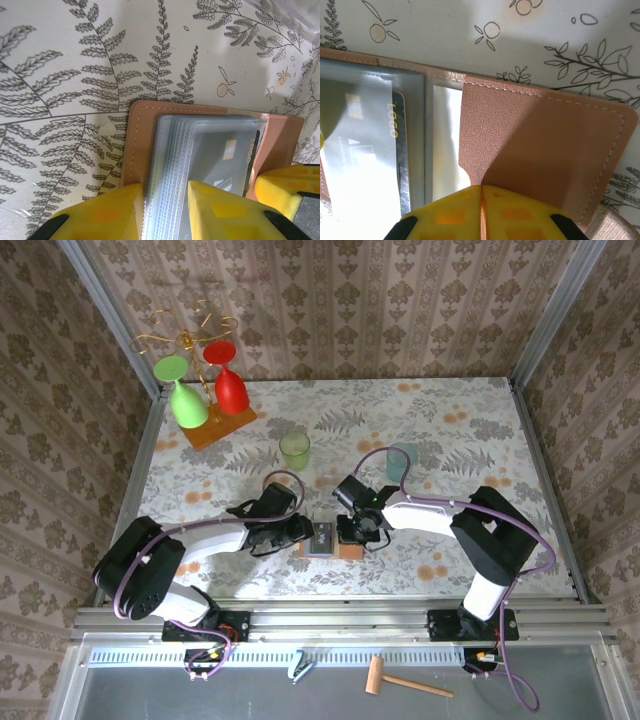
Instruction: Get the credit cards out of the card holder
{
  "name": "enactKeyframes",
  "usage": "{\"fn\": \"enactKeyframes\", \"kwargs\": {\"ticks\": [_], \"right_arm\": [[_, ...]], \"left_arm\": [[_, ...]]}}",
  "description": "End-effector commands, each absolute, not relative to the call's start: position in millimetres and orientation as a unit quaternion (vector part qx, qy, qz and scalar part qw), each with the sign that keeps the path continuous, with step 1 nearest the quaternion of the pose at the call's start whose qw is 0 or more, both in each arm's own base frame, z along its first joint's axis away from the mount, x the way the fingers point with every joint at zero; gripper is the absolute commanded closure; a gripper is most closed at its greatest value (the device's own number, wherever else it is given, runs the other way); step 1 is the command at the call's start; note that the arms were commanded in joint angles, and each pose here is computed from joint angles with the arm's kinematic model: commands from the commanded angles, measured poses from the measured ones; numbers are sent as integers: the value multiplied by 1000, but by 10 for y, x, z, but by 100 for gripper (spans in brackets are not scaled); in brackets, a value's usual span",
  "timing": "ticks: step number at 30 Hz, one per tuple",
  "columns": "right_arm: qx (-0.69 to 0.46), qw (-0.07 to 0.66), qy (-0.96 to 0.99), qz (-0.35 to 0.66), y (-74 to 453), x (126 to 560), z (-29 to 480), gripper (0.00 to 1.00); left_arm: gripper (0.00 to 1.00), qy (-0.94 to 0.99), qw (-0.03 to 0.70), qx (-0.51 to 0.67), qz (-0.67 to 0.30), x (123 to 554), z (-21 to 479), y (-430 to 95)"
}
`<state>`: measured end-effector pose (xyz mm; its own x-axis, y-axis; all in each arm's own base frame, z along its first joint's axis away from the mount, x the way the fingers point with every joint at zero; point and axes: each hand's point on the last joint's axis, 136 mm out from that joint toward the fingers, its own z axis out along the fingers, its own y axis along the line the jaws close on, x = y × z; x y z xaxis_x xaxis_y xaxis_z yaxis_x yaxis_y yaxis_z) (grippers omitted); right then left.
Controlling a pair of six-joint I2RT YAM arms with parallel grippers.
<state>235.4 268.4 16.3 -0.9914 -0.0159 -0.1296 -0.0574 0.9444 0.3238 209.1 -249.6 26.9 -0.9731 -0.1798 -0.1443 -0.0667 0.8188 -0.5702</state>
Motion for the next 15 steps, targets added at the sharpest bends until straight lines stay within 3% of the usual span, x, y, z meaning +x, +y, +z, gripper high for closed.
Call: {"fn": "enactKeyframes", "kwargs": {"ticks": [1, 15], "right_arm": [[-27, 48, 990, 127, 2466, 2246, 45, 90], [-35, 57, 981, 179, 2592, 2277, 144, 90]], "left_arm": [[71, 953, 82, -70, -282, 2033, 241, -2480], [73, 939, 124, -20, -321, 2159, 750, -2632]]}}
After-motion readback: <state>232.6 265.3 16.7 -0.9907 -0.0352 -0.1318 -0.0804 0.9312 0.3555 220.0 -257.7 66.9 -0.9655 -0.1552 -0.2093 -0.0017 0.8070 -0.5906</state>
